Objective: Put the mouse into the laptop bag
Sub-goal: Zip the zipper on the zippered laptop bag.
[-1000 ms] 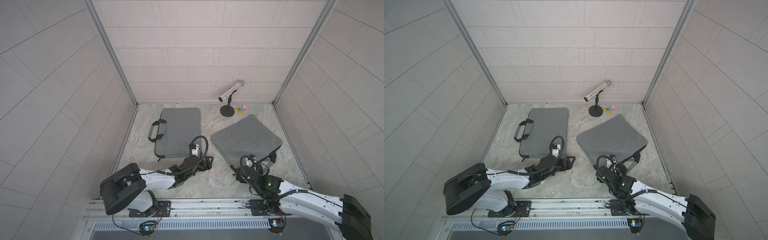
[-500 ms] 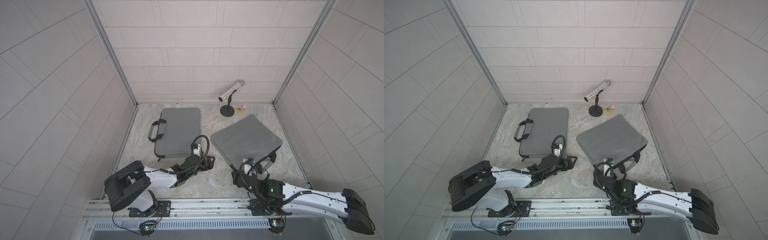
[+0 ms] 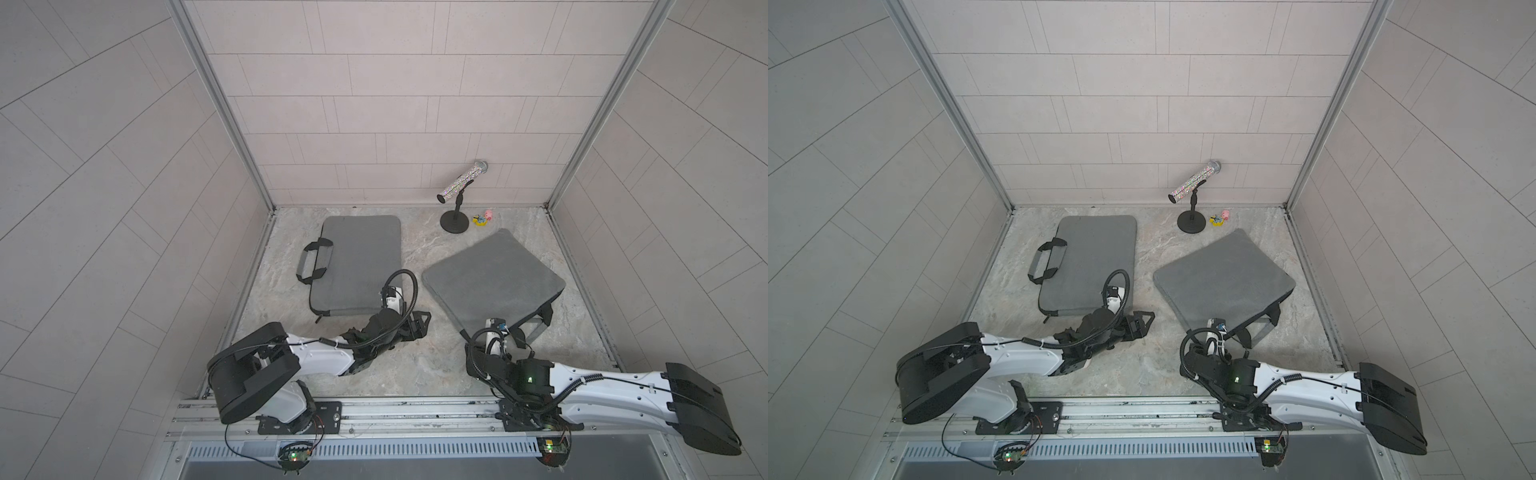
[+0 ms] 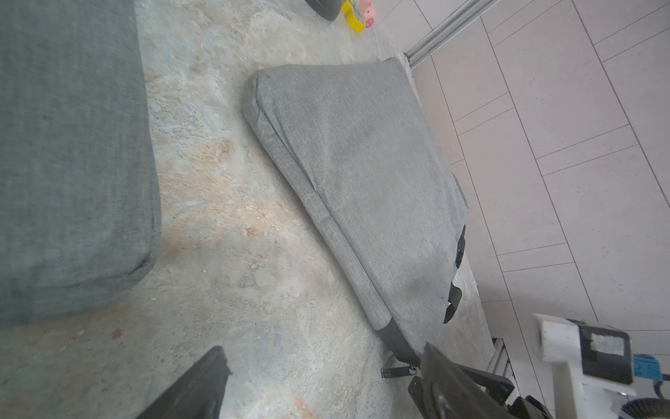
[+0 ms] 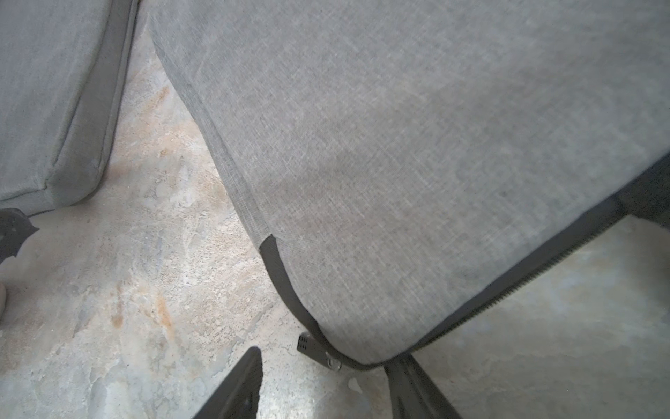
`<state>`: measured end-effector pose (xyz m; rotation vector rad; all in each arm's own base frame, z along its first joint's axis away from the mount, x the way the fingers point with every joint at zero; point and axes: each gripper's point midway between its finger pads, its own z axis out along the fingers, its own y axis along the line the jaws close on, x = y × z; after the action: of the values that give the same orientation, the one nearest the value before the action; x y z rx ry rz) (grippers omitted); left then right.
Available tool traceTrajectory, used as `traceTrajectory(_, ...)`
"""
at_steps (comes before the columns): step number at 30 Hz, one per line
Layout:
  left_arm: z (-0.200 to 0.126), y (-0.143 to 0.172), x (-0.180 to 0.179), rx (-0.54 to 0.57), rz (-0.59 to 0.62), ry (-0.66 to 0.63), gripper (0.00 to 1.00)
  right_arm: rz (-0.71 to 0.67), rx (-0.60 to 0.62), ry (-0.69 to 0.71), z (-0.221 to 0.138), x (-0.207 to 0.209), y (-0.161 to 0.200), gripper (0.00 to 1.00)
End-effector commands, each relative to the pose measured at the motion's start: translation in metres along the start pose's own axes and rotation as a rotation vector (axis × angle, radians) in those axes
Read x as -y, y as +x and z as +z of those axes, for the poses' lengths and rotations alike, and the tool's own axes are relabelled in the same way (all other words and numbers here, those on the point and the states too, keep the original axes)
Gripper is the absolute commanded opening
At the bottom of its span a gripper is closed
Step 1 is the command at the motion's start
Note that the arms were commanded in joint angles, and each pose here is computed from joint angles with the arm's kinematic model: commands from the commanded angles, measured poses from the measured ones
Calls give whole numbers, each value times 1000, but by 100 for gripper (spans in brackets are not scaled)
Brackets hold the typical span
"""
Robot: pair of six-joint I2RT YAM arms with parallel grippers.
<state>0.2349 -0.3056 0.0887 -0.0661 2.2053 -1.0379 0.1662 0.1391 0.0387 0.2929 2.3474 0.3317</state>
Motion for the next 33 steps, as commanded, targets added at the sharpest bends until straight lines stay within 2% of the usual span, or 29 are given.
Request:
traceTrajectory(1, -3, -8, 9, 25, -6, 27, 87, 42, 12, -15, -1, -3, -1, 58)
traceTrajectory(6, -3, -9, 10, 27, -7, 28, 88, 55, -24, -33, -3, -13, 10, 58)
traceTrajectory(13, -6, -8, 8, 29, -13, 36, 88, 47, 0, -25, -15, -17, 15, 58)
traceTrajectory(22, -11, -6, 3, 36, -18, 35, 88, 29, 105, 46, -7, -4, 2, 57)
traceTrajectory(33, -12, -7, 1, 42, -17, 28, 87, 162, 63, 53, 10, -3, 3, 57)
